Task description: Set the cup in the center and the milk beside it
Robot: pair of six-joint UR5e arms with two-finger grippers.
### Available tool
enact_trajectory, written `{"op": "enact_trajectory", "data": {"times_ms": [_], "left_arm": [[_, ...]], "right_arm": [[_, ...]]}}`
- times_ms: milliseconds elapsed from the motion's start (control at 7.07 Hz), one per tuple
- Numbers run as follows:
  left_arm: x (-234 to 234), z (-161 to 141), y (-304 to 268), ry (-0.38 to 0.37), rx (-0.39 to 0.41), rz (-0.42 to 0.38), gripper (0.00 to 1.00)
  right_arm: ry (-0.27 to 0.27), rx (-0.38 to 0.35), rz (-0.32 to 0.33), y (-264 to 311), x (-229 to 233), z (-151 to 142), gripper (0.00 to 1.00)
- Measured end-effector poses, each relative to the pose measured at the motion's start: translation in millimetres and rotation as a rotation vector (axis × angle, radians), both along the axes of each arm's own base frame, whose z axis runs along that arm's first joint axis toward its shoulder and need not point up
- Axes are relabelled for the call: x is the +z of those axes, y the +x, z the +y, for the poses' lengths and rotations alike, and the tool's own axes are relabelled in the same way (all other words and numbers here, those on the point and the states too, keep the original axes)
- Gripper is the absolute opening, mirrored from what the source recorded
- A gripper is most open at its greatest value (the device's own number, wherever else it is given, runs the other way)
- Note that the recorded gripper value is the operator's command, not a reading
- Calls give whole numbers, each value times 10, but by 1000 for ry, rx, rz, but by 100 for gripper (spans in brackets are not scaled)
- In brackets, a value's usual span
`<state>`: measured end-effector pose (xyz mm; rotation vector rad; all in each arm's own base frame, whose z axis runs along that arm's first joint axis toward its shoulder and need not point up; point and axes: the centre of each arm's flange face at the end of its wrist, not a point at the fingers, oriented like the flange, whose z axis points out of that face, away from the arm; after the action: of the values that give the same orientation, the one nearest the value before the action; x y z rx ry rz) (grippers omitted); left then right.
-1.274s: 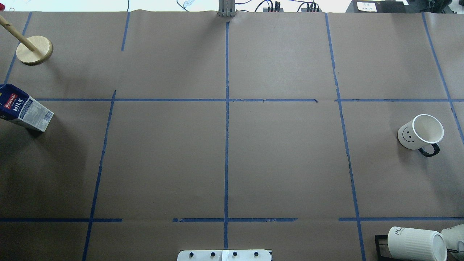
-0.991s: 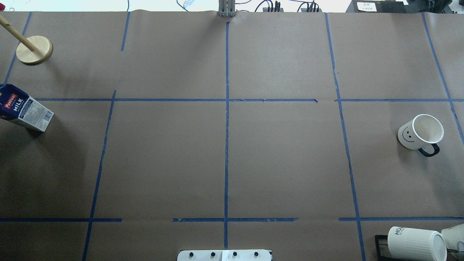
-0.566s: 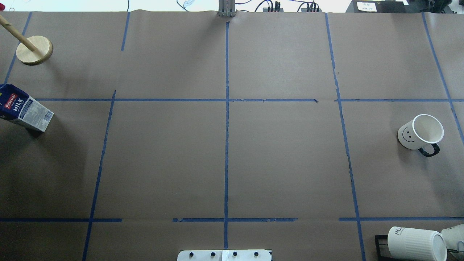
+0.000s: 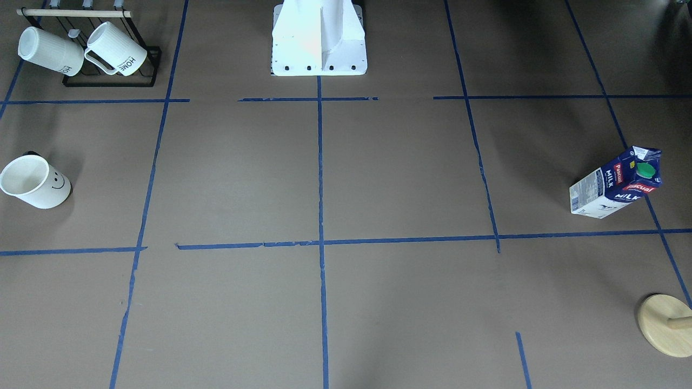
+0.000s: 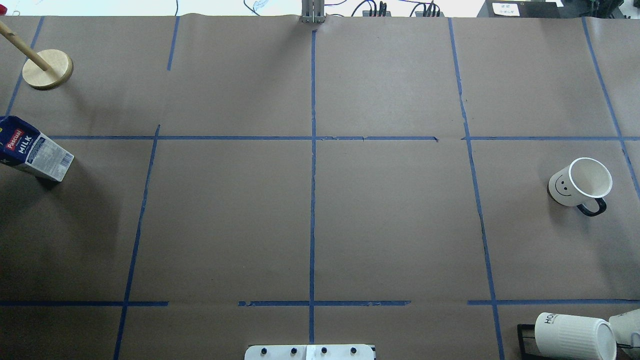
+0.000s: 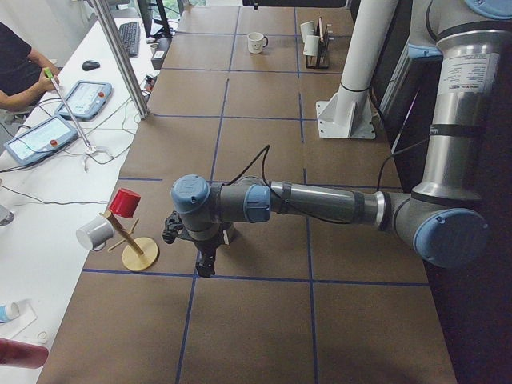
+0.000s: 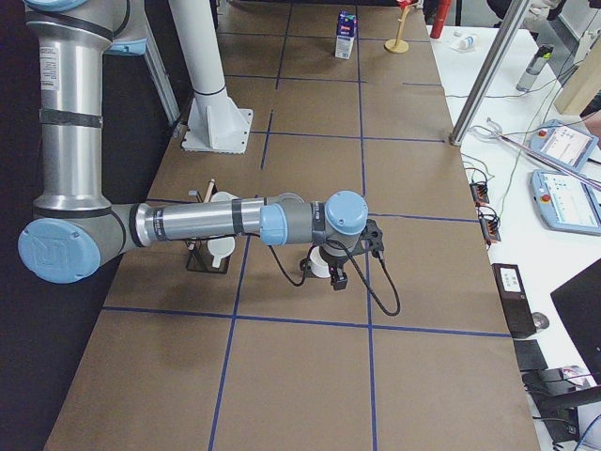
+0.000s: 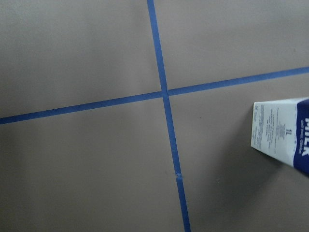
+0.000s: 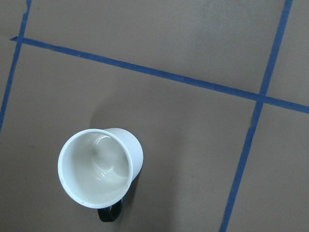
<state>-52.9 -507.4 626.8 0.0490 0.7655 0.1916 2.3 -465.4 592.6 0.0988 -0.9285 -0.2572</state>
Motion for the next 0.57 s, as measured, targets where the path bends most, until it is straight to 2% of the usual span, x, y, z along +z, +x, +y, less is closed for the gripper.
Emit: {"op": "enact_trajectory", "data": {"times_ms": [142, 283, 425, 566], "left_arm": [[26, 26, 3, 10, -9, 1, 100], [26, 35, 5, 9, -20, 1, 100], [23, 41, 5, 7, -27, 1, 100], [26, 45, 6, 4, -30, 1, 100]], "right_arm": [[-43, 1, 5, -253, -12, 8, 97], [-79, 20, 47, -646, -57, -4, 95], [-90, 64, 83, -1023, -93, 14, 91], [-110, 113, 87, -1310, -98, 55, 90]]}}
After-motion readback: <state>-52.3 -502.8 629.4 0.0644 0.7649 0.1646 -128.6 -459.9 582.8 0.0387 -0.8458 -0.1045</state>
